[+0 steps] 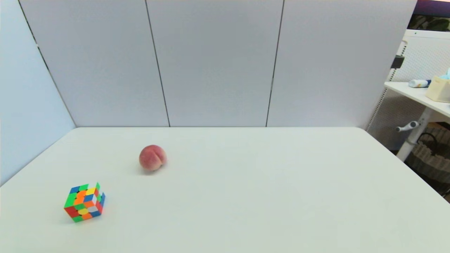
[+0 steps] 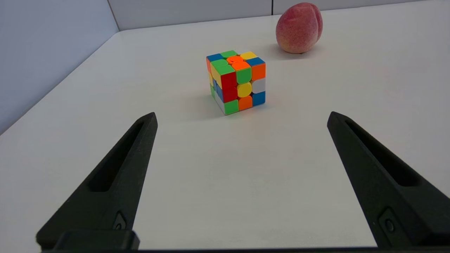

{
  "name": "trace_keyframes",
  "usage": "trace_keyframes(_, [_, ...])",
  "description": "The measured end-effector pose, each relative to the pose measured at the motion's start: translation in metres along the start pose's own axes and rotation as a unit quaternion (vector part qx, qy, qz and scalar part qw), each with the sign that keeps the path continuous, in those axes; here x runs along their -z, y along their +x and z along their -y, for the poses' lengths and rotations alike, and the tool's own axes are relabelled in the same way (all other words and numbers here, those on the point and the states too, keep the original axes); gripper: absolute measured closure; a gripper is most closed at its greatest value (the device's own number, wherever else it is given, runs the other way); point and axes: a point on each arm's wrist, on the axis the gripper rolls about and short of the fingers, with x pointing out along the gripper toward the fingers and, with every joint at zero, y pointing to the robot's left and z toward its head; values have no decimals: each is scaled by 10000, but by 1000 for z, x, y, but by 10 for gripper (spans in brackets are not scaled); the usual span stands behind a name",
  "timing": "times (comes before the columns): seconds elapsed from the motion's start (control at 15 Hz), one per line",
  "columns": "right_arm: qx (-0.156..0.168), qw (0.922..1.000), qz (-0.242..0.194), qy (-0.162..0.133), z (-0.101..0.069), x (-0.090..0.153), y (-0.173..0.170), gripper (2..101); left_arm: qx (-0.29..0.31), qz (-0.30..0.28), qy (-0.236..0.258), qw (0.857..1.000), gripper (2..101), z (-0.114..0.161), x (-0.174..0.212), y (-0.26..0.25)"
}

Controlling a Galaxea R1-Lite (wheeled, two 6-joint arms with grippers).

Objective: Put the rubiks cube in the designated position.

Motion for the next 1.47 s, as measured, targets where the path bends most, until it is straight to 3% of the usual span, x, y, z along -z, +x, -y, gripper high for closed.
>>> trace_keyframes(0.33, [0,10000,-2,5,0,0,0,43,29,-91,125,9999,53,-3,-27,4])
trace_keyframes(0.8, [0,10000,-2,3,0,0,0,43,66,-45,267,9996,53,-21,-165,53])
trace_keyframes(1.0, [0,10000,-2,0,0,0,0,43,566,-426,581,9958,53,-25,-210,96])
trace_keyframes(1.27, [-2,10000,-2,3,0,0,0,43,1536,-1261,1416,9698,53,-40,-235,149])
trace_keyframes(1.47, [0,10000,-2,1,0,0,0,43,2585,-1881,2049,9251,53,-58,-228,181])
